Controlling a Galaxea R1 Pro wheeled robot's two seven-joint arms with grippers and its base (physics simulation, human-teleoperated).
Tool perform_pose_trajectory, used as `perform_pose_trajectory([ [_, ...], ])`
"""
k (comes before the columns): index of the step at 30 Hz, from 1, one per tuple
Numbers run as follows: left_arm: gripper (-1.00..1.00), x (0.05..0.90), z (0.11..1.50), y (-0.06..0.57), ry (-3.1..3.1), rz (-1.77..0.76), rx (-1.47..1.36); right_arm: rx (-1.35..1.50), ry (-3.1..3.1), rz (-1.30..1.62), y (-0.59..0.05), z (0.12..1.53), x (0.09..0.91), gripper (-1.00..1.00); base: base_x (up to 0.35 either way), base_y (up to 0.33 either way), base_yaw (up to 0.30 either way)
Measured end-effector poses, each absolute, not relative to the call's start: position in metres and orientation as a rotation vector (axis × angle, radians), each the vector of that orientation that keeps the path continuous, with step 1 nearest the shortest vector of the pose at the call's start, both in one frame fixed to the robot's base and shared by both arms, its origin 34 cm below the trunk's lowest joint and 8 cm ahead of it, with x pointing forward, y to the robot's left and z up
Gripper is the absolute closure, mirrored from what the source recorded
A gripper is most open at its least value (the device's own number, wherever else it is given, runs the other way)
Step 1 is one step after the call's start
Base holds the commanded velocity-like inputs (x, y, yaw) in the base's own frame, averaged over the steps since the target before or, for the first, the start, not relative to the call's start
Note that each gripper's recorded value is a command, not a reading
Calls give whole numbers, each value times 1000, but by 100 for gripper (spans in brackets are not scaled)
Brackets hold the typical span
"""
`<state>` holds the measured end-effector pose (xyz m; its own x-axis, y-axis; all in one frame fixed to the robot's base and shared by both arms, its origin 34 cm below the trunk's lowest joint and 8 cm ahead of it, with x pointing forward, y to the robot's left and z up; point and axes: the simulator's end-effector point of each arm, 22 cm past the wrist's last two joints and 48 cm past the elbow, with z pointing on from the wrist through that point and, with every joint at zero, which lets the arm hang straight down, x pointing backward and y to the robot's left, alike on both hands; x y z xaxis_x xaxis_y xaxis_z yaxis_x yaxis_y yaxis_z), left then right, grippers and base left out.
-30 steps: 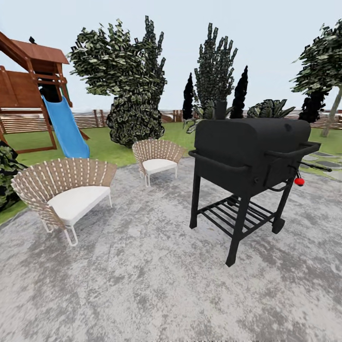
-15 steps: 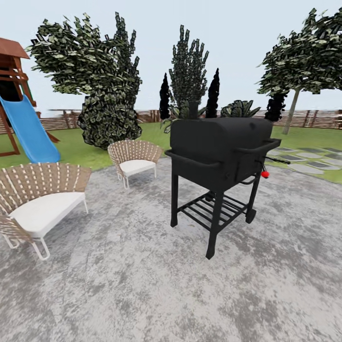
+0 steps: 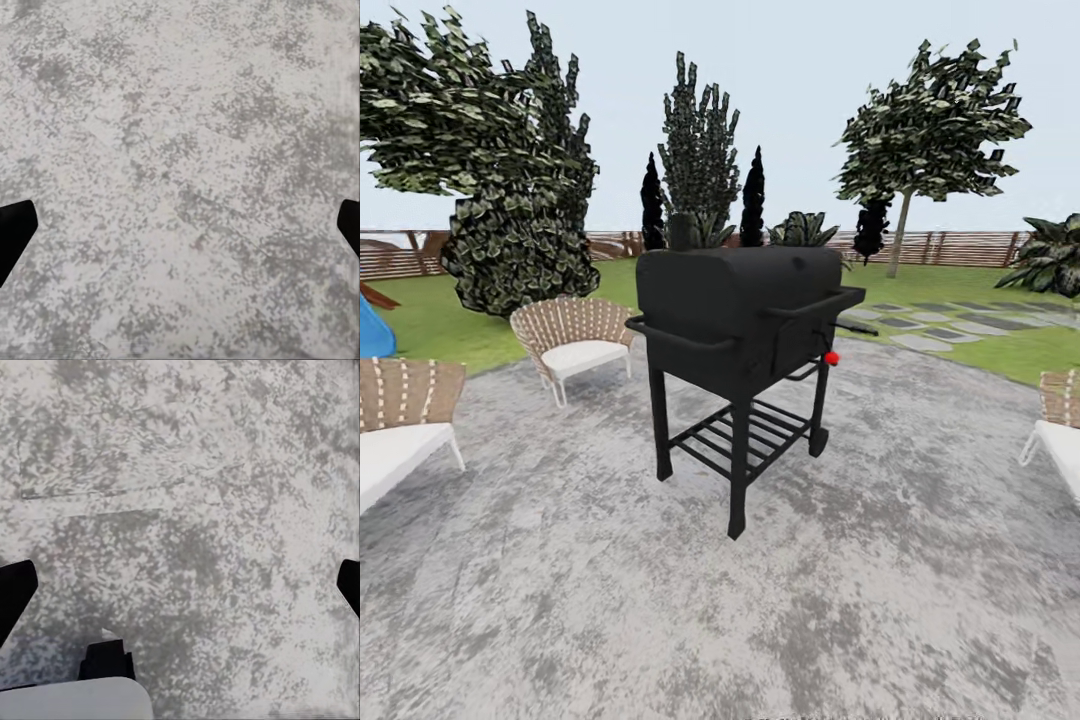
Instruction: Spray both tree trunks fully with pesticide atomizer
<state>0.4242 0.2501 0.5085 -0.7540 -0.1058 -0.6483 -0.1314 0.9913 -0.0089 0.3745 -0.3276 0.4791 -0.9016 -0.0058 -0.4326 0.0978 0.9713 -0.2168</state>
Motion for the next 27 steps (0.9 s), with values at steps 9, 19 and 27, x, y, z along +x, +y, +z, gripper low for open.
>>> perform_pose_trajectory([
  [9,-100,424,509,250,2431,48,-164,65,2678,-309,-319,478,375,-100,0,-349,-286],
  [19,-100,424,509,250,2431,50,-165,57,2676,-309,-318,479,376,-100,0,-349,-61],
  [27,-100,424,509,251,2431,51,-165,55,2673,-309,-319,479,377,-100,74,-302,-1],
])
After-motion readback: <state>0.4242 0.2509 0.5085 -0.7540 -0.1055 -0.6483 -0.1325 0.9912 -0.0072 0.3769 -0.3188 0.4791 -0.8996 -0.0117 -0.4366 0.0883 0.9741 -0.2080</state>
